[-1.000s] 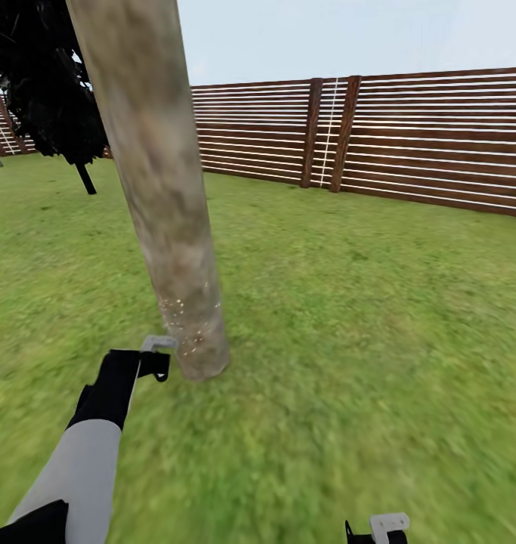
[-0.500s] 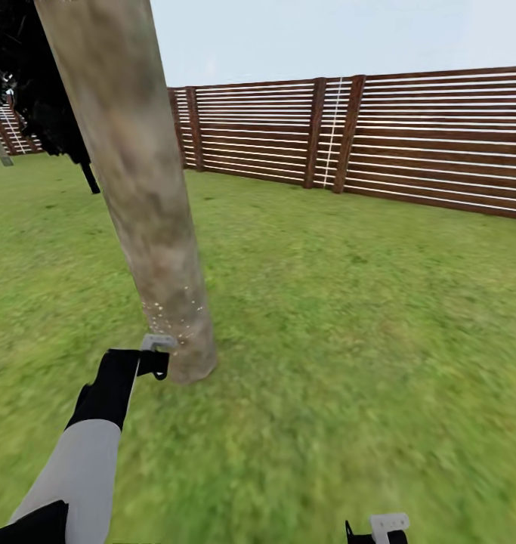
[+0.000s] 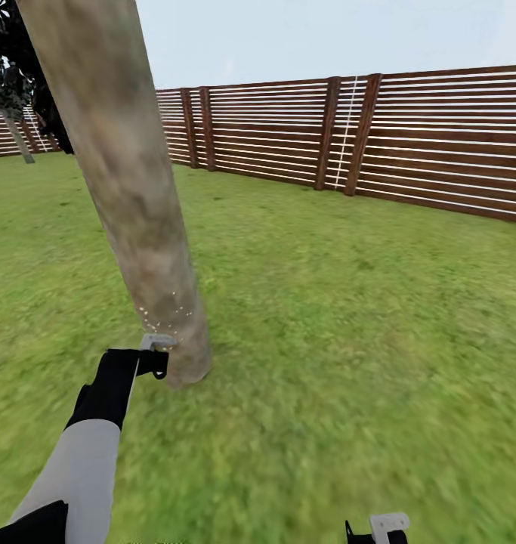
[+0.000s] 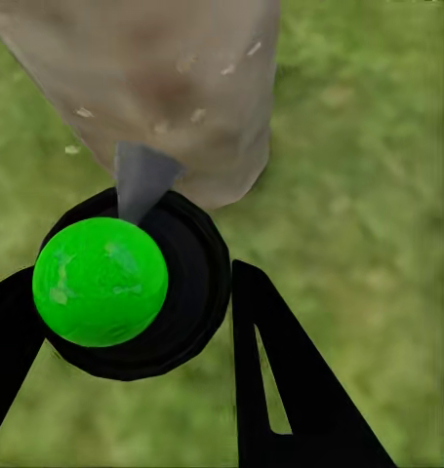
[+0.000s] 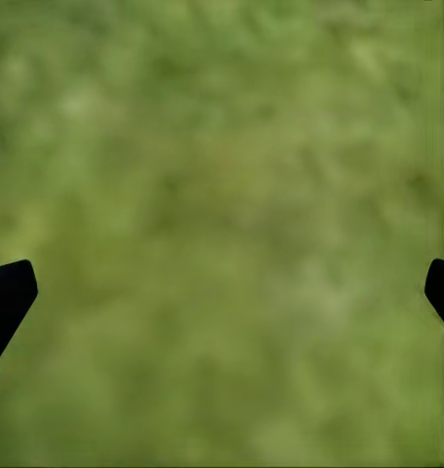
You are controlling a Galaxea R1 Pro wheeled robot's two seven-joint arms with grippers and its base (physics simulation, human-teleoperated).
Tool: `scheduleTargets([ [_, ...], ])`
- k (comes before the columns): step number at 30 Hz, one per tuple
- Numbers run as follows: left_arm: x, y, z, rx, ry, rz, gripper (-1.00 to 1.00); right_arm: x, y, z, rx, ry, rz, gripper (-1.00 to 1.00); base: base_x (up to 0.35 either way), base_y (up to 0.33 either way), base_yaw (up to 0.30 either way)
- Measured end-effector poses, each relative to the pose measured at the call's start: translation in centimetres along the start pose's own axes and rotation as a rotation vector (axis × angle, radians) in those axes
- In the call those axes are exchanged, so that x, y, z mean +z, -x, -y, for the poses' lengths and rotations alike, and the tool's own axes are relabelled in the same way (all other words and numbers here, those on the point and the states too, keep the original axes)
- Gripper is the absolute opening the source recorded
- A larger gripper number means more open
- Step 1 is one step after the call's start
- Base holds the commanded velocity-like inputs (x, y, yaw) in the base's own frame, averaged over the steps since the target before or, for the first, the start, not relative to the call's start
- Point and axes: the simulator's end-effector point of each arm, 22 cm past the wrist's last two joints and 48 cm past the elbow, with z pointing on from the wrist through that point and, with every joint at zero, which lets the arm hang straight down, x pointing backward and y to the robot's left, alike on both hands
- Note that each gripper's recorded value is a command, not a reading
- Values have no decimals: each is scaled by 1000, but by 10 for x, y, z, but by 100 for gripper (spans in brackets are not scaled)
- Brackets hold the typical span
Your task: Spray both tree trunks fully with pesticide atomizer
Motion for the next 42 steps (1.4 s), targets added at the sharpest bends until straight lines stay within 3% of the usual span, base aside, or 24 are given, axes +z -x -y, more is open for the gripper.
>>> scheduleTargets([
  [8, -1, 2, -3, 0, 5, 8, -100, 0, 0, 0, 0, 0, 0, 100, 155, -233, 173],
  [10, -4, 11, -12, -18, 16, 52, -100, 0, 0, 0, -1, 1, 1, 100, 217, -158, 6],
  [13, -5, 14, -16, -33, 19, 73, -100, 0, 0, 0, -1, 1, 0, 100, 51, -33, 1],
  [21, -1, 4, -16, -29, 15, 53, -100, 0, 0, 0, 0, 0, 0, 100, 3, -158, 161],
  [25, 5, -30, -15, -26, 16, 5, -100, 0, 0, 0, 0, 0, 0, 100, 41, -271, 270],
  [29, 6, -39, -15, -25, 15, -7, -100, 0, 0, 0, 0, 0, 0, 100, 165, -247, 55],
  [32, 6, -43, -27, -26, 76, -14, -100, 0, 0, 0, 0, 0, 0, 100, 202, -226, 5],
  [40, 16, -72, -22, -31, 76, -75, -100, 0, 0, 0, 0, 0, 0, 100, 207, -222, 169],
  [41, 18, -81, -24, -41, 76, -78, -100, 0, 0, 0, 0, 0, 0, 100, 211, -218, 275],
  [42, 19, -81, -31, -56, 86, -32, -100, 0, 0, 0, 0, 0, 0, 100, 224, -207, 215],
])
